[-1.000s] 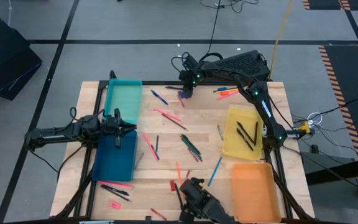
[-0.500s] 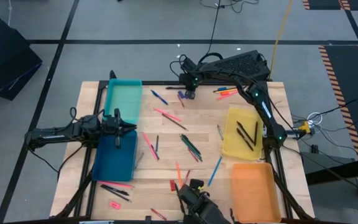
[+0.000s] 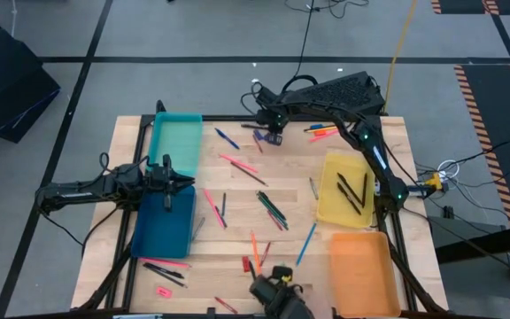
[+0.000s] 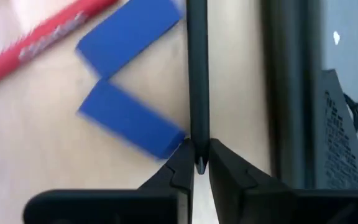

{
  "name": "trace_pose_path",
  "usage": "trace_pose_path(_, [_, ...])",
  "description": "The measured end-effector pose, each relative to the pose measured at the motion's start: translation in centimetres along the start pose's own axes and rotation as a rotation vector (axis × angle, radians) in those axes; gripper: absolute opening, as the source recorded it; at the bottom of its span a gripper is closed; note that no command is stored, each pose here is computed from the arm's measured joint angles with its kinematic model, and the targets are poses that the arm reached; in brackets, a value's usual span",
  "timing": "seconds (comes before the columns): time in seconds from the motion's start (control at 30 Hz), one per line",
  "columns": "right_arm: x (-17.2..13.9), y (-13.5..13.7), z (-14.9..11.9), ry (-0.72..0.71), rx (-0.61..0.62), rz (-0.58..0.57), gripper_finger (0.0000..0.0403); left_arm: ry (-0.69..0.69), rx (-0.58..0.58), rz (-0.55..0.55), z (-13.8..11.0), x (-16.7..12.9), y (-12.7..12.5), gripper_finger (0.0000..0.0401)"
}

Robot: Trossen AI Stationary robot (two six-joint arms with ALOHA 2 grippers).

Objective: Sort crayons/erasers/pens/pencils in bins
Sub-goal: Put the black pen into the yellow bin

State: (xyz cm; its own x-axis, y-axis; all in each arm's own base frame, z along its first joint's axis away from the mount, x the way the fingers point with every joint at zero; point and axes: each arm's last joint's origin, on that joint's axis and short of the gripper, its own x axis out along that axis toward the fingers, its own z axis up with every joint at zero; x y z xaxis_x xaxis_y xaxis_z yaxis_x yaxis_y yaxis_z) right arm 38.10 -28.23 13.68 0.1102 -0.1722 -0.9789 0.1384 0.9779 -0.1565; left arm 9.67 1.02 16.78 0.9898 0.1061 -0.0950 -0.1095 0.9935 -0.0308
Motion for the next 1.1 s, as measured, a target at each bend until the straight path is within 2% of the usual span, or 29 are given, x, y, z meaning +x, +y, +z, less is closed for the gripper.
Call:
trace_pose_path(0.1, [-0.7,1.4,-0.1,0.085,-0.037,-0.008,0.0025,0.000,0.000,0.000,0.0,0.0,0.0,0.0044])
trace_pose_path(0.3, [-4.2,3.9,-0.1,0.132,-0.047,0.017,0.0026,0.000,0.000,0.000,0.0,0.0,0.0,0.0044])
trace_pose_path(0.4, [-6.2,5.5,-0.5,0.192,-0.013,0.042,0.0025,0.000,0.000,0.000,0.0,0.0,0.0,0.0044])
trace_pose_path(0.6, [-7.9,9.6,-2.0,0.346,0.125,0.062,0.0027,0.000,0.000,0.000,0.0,0.0,0.0,0.0044])
trace_pose_path(0.7, [-7.5,12.1,-3.1,0.403,0.141,0.059,0.0026,0.000,0.000,0.000,0.0,0.0,0.0,0.0044])
trace_pose_path(0.87, [-5.7,16.2,-5.1,0.377,0.103,0.113,0.0031,0.000,0.000,0.000,0.0,0.0,0.0,0.0044])
trace_pose_path(0.97, [-4.4,18.2,-6.3,0.383,0.062,0.119,0.0046,0.000,0.000,0.000,0.0,0.0,0.0,0.0044])
trace_pose_path(1.1, [-4.1,19.5,-6.7,0.398,0.035,0.109,0.0080,0.000,0.000,0.000,0.0,0.0,0.0,0.0044])
